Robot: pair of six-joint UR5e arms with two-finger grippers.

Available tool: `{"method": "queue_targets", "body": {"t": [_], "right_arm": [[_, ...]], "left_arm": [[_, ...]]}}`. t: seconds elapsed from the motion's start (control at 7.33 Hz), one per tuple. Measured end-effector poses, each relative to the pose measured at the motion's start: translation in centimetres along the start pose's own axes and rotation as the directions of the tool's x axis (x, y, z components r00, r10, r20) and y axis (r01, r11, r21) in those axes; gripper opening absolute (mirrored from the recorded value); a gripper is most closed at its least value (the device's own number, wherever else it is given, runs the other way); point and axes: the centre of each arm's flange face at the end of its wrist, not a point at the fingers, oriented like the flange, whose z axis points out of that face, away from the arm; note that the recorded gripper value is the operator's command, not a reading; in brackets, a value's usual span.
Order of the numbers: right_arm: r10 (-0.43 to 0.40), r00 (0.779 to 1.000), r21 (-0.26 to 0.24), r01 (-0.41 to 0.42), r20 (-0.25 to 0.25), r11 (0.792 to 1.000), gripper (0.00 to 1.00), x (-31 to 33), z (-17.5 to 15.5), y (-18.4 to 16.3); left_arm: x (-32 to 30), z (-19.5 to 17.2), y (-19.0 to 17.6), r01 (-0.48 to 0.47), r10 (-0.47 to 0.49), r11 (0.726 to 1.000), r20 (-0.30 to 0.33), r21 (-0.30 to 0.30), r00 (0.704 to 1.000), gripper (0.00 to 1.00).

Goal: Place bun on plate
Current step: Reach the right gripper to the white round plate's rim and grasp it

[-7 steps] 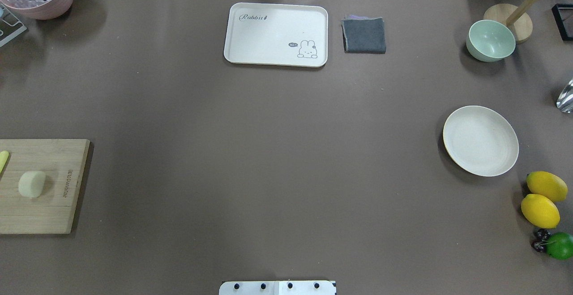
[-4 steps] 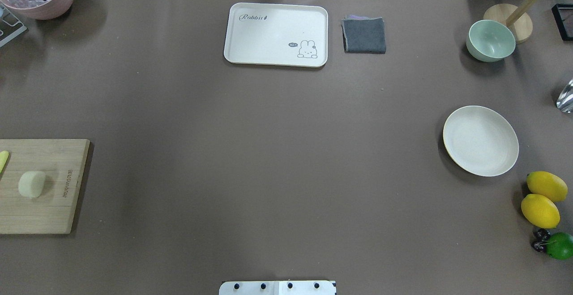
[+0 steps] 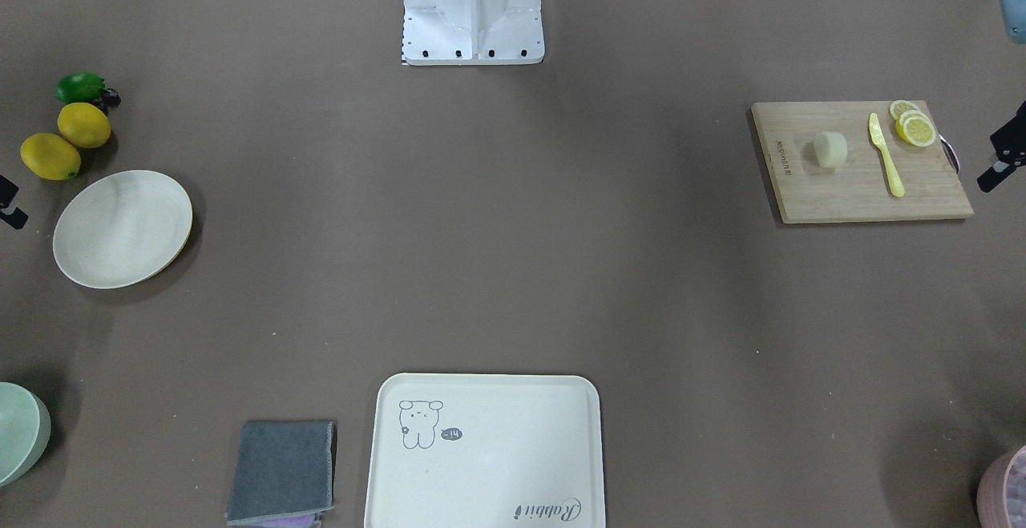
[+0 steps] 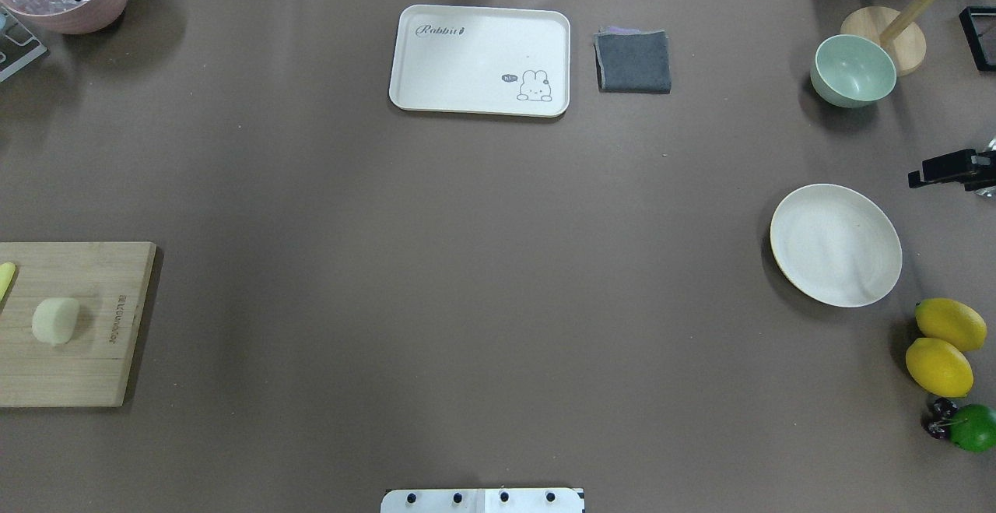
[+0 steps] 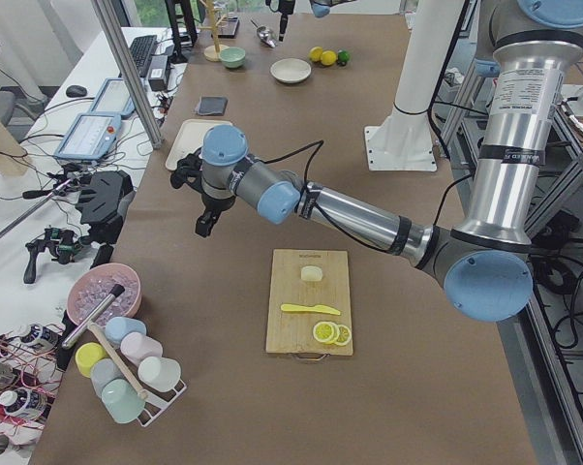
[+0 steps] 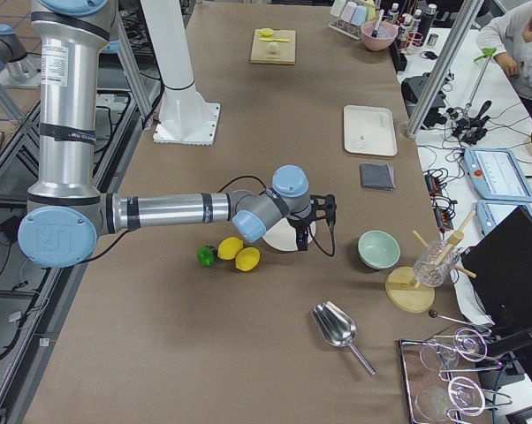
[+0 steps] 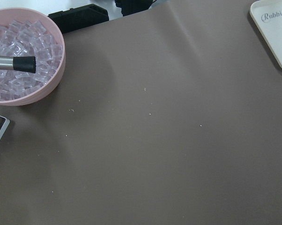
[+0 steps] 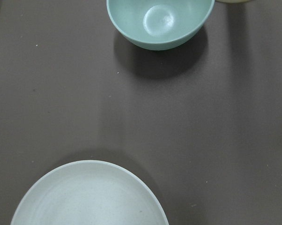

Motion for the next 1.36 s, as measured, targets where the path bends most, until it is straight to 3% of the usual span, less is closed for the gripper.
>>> {"method": "queue_targets", "body": {"t": [0.27,0.41,0.68,0.82,0.95,1.09,1.36], "right_arm": [[0.034,0.997,0.025,-0.035,0.064,0.999,0.79,2.3,3.3,2.1],[0.040,0.996,0.028,-0.042,0.082,0.999,0.79,2.5,4.0,2.8],[0.024,0.997,0.015,-0.026,0.078,1.000,0.77,1.9,5.6,4.2],[0.012,0.997,0.003,-0.013,0.071,1.000,0.72,2.1,6.2,5.5],[0.000,0.998,-0.006,0.001,0.068,1.000,0.48,2.7,6.5,6.9],[-0.010,0.998,-0.012,0.011,0.069,1.000,0.35,3.2,6.5,8.0],[-0.021,0.997,-0.026,0.023,0.071,0.999,0.34,3.3,6.9,9.0]], "left_arm": [[0.0,0.2,1.0,-0.004,0.004,1.000,-0.002,-0.002,1.000,0.98],[0.0,0.3,1.2,-0.006,0.006,1.000,-0.003,-0.002,1.000,0.98],[-0.1,0.3,1.4,-0.007,0.007,1.000,-0.003,-0.002,1.000,0.98],[-0.1,0.4,1.4,-0.007,0.007,1.000,-0.003,-0.002,1.000,0.98],[-0.2,0.4,1.6,-0.007,0.007,1.000,-0.003,-0.002,1.000,0.98],[-0.3,0.4,1.9,-0.008,0.008,1.000,-0.002,-0.001,1.000,0.98],[-0.4,0.5,2.2,-0.012,0.012,1.000,-0.002,0.003,1.000,0.98]]}}
